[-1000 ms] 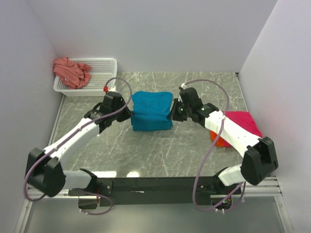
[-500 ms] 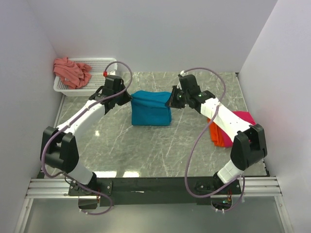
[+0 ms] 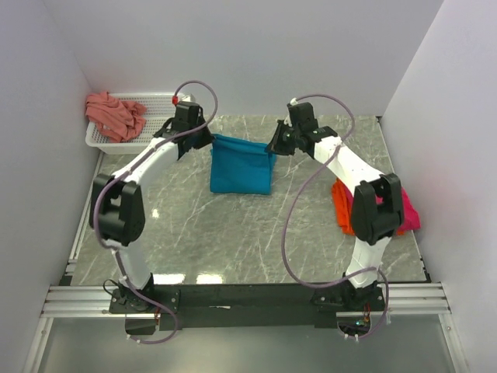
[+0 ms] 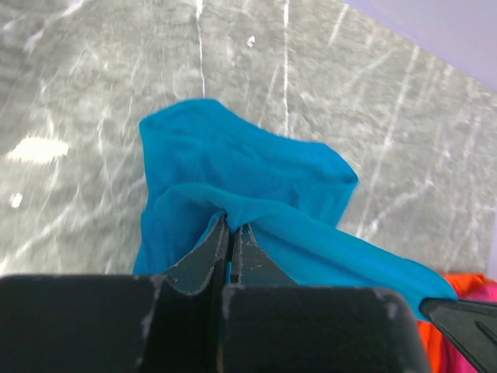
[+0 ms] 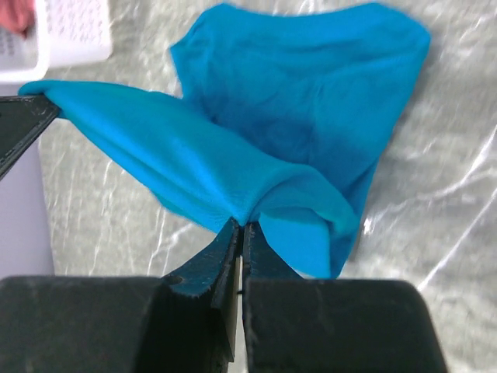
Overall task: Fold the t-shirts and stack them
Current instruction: Fold the tshirt, then neatly place the folded tshirt to the corner
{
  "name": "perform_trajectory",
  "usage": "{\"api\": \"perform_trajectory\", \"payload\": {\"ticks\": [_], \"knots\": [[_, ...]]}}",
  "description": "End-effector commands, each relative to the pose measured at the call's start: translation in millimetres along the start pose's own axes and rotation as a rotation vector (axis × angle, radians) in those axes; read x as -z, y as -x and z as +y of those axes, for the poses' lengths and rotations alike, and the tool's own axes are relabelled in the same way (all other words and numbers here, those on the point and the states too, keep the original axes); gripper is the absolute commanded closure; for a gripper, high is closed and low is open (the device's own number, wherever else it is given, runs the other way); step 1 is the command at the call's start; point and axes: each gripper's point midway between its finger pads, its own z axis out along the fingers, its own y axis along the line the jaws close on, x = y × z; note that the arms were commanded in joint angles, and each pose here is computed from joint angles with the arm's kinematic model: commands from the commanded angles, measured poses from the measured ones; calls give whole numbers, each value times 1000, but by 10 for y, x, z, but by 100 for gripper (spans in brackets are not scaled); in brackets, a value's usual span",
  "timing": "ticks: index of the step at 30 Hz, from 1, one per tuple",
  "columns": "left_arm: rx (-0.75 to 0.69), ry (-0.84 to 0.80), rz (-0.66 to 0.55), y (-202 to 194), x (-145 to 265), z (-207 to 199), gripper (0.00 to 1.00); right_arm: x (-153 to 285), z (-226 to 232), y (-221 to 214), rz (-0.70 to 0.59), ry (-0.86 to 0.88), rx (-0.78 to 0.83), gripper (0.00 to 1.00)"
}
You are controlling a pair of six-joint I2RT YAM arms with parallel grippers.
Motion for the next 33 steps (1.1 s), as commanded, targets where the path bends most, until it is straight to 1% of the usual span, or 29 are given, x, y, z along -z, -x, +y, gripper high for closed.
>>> {"api": "perform_trajectory", "payload": {"ticks": [1,2,3,5,6,7,8,9,10,11,13,14,15,16,17,18,19,20,21,22,23,24,25,26,27,29,31,32,33], "knots": [[-14,-13,-59,289,-293,-12,100,-150,-167,234,-29,-49,-10,100],[-8,5,-49,293,-367,49,100,-203,-214,260,-32,-64,-25,100],[-5,-12,-62,394,-409,-18,100,-257,-260,297,-39,-78,-35,100],[-2,4,-32,328,-640,75,98,-438,-401,400,-51,-115,-63,98],[-5,-3,-46,425,-679,37,88,-506,-440,430,-49,-118,-68,92],[-6,21,-18,334,-819,123,74,-645,-449,464,-34,-103,-68,79],[-1,13,-35,454,-838,73,53,-702,-493,504,-28,-99,-68,52],[-1,33,-12,414,-872,121,25,-750,-505,520,-13,-94,-64,47],[1,46,1,381,-936,159,2,-799,-500,580,-4,-95,-58,43],[3,39,-11,457,-922,124,1,-809,-522,604,-6,-107,-39,35],[3,24,-32,537,-842,72,1,-758,-491,622,-9,-98,-14,33],[4,18,-12,440,-830,109,0,-729,-490,612,-15,-94,-6,28],[5,6,-16,434,-788,94,1,-700,-484,595,-22,-86,0,28],[9,-14,-41,519,-643,21,1,-638,-520,515,-23,-91,1,27],[12,-6,-26,419,-617,89,1,-615,-547,467,-22,-95,4,23],[15,-17,-53,500,-455,36,1,-587,-605,333,0,-101,1,23],[20,-10,-56,484,-388,61,1,-587,-623,278,9,-101,3,23],[23,12,-28,323,-362,183,1,-592,-645,215,23,-102,7,23],[23,-7,-55,392,-169,126,1,-621,-657,112,50,-97,7,23],[30,-7,-51,343,-92,154,1,-637,-677,52,70,-103,9,23],[36,15,-22,141,-70,296,1,-664,-691,11,81,-105,14,23],[41,-8,-52,203,134,249,1,-717,-711,-43,95,-117,16,23],[51,16,-68,180,203,325,1,-741,-706,-86,108,-124,18,24],[62,51,-48,7,237,483,1,-768,-706,-108,114,-128,22,25],[62,31,-72,46,392,447,1,-823,-719,-119,119,-133,20,25],[62,49,-38,-148,479,576,1,-877,-764,-151,122,-172,7,27],[79,52,-46,-188,631,611,1,-953,-795,-187,128,-201,6,29],[94,71,-24,-328,650,712,1,-975,-821,-200,127,-219,8,30],[102,70,-40,-325,731,719,1,-1013,-836,-222,131,-236,8,30]]}}
